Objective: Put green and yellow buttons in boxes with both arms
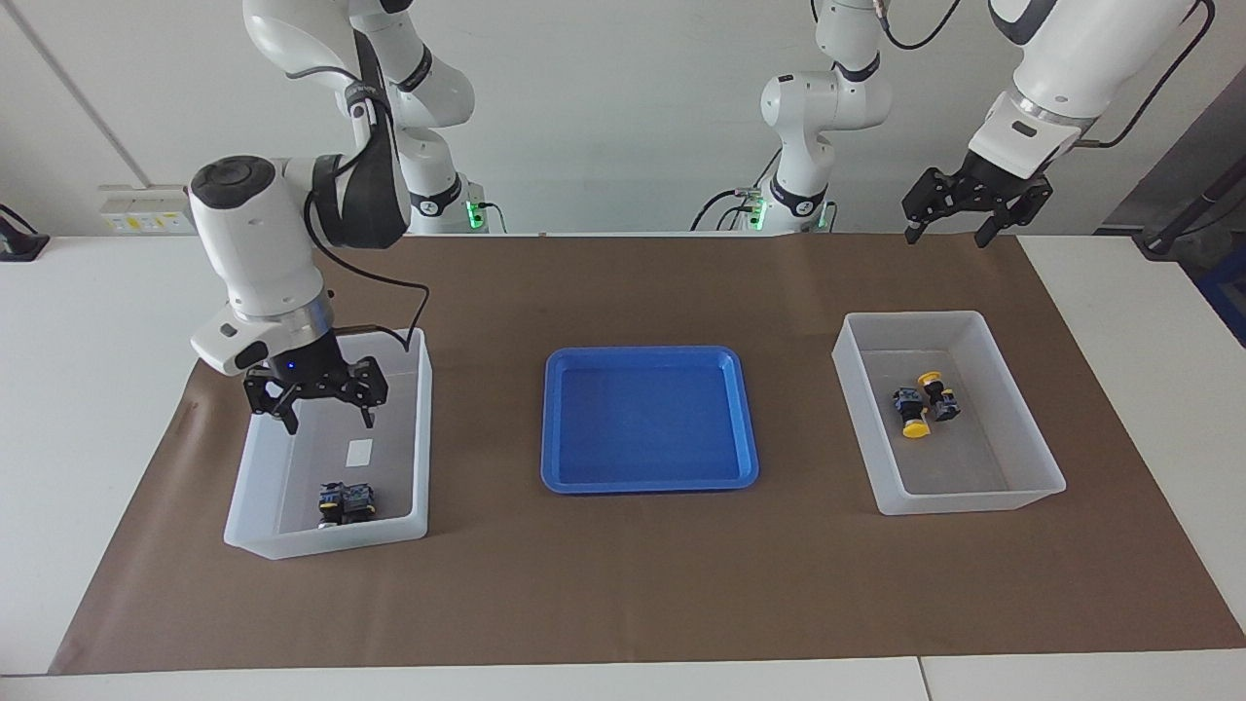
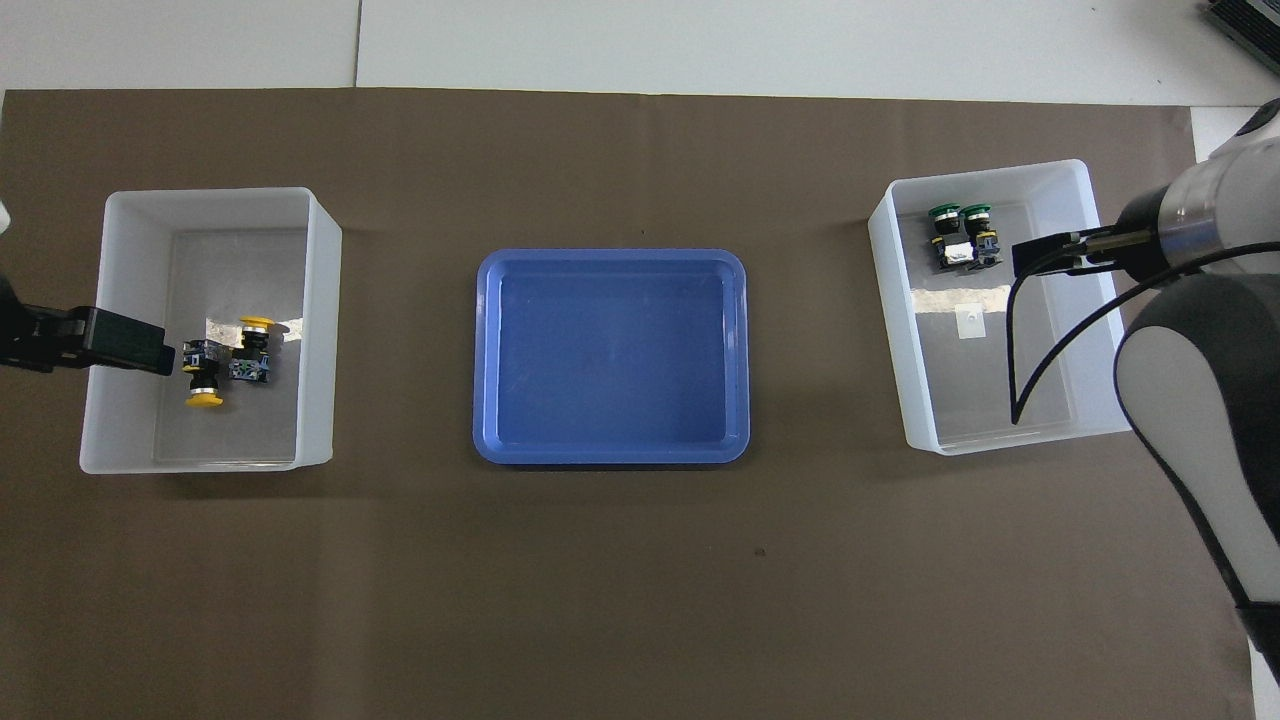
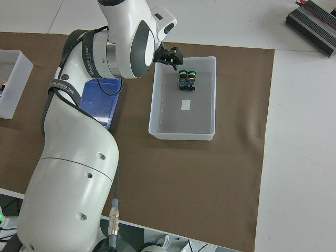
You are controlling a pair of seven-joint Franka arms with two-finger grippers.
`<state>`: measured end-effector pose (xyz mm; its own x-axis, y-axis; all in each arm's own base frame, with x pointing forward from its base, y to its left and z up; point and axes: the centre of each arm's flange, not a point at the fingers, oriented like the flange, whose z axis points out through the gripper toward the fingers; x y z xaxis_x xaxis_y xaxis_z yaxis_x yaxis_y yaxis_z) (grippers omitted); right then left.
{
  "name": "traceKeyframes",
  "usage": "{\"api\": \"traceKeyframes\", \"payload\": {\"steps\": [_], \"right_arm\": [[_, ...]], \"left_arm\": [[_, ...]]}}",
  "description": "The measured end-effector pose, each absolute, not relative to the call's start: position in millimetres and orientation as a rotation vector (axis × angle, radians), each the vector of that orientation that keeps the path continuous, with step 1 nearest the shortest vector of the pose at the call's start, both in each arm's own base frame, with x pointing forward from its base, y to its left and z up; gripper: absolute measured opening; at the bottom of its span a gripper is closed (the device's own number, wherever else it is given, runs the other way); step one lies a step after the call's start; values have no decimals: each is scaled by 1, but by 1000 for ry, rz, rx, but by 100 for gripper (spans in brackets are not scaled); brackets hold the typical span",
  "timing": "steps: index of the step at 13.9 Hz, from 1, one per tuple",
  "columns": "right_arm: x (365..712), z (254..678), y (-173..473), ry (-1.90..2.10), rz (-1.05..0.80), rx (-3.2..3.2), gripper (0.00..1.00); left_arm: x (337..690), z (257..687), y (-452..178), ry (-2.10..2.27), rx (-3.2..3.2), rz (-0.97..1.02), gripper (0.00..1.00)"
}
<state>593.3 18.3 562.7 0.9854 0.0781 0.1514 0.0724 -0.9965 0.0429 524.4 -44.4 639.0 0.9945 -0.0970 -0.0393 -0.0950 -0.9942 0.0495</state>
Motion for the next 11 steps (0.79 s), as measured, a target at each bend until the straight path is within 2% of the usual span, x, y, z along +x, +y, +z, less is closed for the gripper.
{"api": "traceKeyframes", "payload": {"steps": [5,11], "right_arm": [[565,584,18,96,91,3133,100],[557,587,25,106,1,3136,100]], "left_arm": [[524,639,-43,-147,3101,-67,100],[524,639,-40,-140,3124,-67,100]]}}
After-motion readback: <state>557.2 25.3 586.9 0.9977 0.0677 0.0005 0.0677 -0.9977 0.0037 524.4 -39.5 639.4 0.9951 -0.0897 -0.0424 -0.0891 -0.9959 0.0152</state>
